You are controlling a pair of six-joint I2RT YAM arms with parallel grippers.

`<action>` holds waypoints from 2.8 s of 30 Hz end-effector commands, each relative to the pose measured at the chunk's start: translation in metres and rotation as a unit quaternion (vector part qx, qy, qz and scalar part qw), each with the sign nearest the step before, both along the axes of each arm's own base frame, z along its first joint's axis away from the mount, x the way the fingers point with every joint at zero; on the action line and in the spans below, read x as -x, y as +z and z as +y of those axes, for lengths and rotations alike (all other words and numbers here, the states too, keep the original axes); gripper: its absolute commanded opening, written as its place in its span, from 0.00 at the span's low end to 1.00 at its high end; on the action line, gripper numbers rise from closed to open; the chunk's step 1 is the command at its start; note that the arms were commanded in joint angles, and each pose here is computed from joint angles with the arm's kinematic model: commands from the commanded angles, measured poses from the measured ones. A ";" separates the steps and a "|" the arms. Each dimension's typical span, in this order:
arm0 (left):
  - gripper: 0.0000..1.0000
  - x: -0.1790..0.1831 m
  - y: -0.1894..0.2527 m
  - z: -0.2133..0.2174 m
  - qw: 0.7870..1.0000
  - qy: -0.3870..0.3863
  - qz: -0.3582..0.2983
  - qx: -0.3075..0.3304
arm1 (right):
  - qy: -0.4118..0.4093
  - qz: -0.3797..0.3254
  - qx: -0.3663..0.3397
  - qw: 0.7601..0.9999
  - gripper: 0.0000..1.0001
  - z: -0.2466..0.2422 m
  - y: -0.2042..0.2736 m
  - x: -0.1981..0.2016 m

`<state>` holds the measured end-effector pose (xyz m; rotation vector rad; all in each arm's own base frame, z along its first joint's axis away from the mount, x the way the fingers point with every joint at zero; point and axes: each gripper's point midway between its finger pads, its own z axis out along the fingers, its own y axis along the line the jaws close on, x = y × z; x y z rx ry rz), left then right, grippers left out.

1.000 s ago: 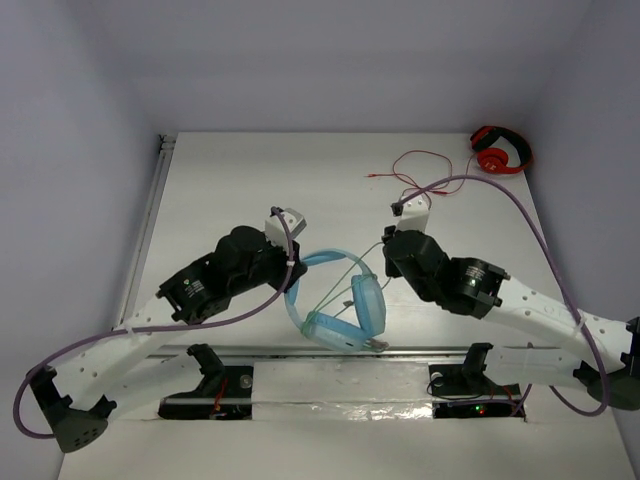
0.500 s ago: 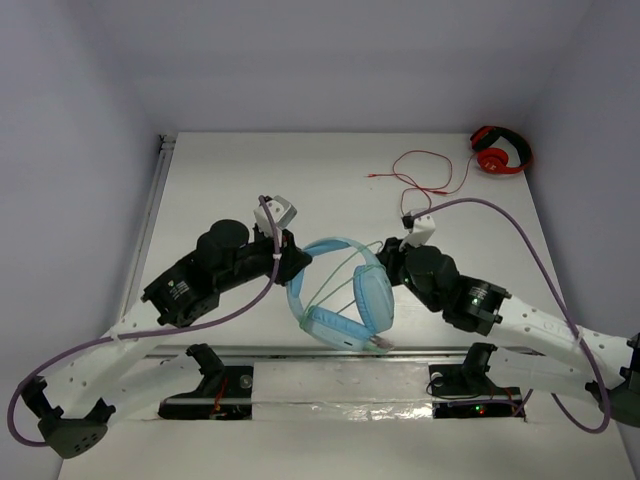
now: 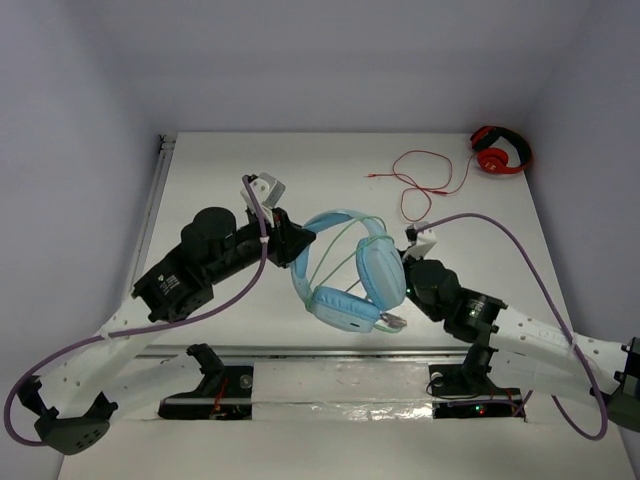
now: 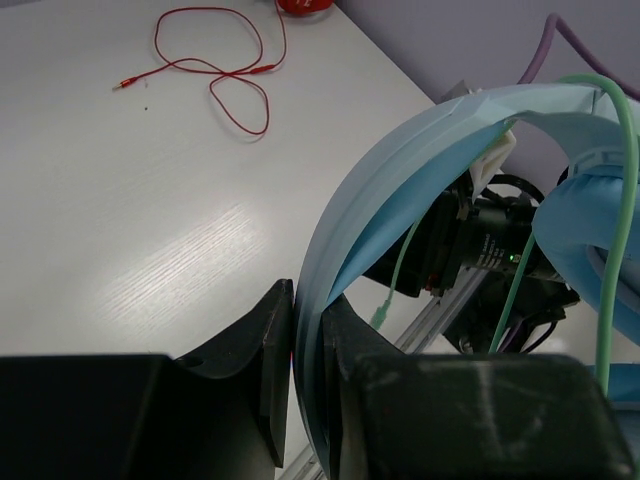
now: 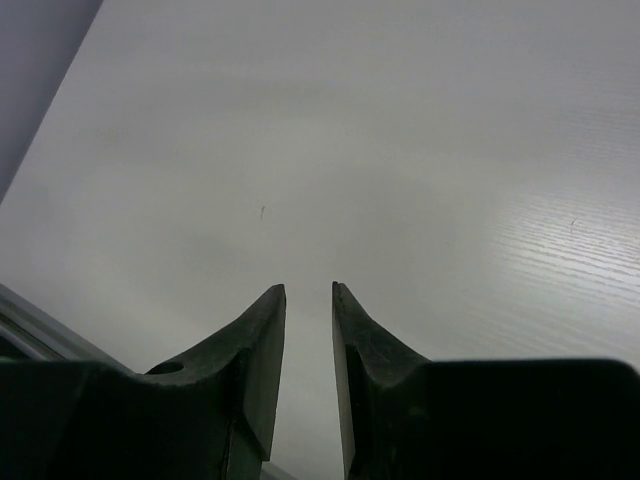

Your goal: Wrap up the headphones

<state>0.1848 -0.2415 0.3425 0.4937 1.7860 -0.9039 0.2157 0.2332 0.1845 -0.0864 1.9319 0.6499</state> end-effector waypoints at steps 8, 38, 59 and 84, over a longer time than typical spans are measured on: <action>0.00 -0.003 0.068 -0.009 0.994 -0.001 -0.039 0.098 | 0.036 -0.042 -0.080 0.995 0.23 0.010 0.039 0.008; 0.00 -0.007 0.086 -0.009 0.992 0.009 -0.050 0.118 | 0.007 -0.070 -0.056 0.996 0.44 0.015 0.056 -0.012; 0.00 -0.014 0.103 -0.009 0.986 0.031 -0.042 0.158 | 0.018 -0.057 -0.111 0.992 0.17 0.024 0.045 -0.009; 0.00 -0.148 0.040 0.058 0.826 0.424 -0.046 0.369 | 0.035 0.045 -0.366 0.929 0.12 0.061 0.043 0.003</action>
